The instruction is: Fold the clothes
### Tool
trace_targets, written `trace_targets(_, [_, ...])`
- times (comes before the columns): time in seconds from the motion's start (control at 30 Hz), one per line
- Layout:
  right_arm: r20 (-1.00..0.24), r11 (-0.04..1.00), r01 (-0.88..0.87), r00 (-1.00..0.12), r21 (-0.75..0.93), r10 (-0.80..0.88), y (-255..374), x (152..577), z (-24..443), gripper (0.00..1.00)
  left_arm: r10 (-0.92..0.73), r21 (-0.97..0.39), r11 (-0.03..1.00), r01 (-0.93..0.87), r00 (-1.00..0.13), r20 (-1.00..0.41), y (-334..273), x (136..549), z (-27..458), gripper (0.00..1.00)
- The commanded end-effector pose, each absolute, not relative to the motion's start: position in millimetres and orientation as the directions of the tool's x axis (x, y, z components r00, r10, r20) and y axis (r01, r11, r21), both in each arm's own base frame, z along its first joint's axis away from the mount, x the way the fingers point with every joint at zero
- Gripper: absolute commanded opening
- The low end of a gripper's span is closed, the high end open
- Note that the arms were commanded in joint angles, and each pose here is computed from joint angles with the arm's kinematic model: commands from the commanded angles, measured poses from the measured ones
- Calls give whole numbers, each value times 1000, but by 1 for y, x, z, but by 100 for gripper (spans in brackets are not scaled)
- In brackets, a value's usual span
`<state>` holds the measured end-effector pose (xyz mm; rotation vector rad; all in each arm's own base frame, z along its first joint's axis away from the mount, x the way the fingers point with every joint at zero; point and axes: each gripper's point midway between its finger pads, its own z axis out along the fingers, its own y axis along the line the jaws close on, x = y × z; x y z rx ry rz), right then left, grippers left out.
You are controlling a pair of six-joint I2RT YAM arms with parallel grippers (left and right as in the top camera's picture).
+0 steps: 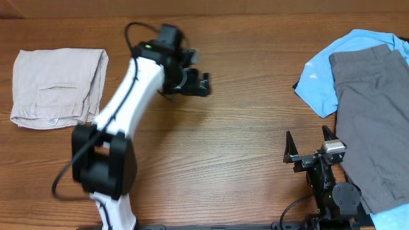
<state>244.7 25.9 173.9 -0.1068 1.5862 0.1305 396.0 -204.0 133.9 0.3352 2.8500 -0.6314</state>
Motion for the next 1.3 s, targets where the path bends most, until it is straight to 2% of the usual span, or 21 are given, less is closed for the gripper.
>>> trace_targets(0.0, [-1000,990,-141,-16,20,18,24,245,172,100,211,-406,827,388,-884,-416,-233,371,215,100])
trace_targets(0.23, [-1000,990,-141,-16,20,18,24,245,172,100,187,-393,784,480,-787,-588,-229,339,296,100])
trace_targets(0.57, [-1000,990,-141,-16,20,18,24,245,172,100,-14,-336,823,458,-576,-818,-145,294,413,100])
trace_targets(0.8, [-1000,990,-141,-16,20,18,24,245,172,100,-100,-282,854,437,-395,-913,-104,237,468,100])
trace_targets(0.97, [-1000,990,-141,-16,20,18,24,245,172,100,-111,-251,851,461,-308,-945,-96,192,487,100])
trace_targets(1.03, [-1000,990,-141,-16,20,18,24,245,172,100,-72,-178,882,437,-249,-966,-84,172,490,100])
trace_targets(1.27, [-1000,990,-141,-16,20,18,24,245,172,100,-71,-161,950,266,-320,-945,-52,154,461,100])
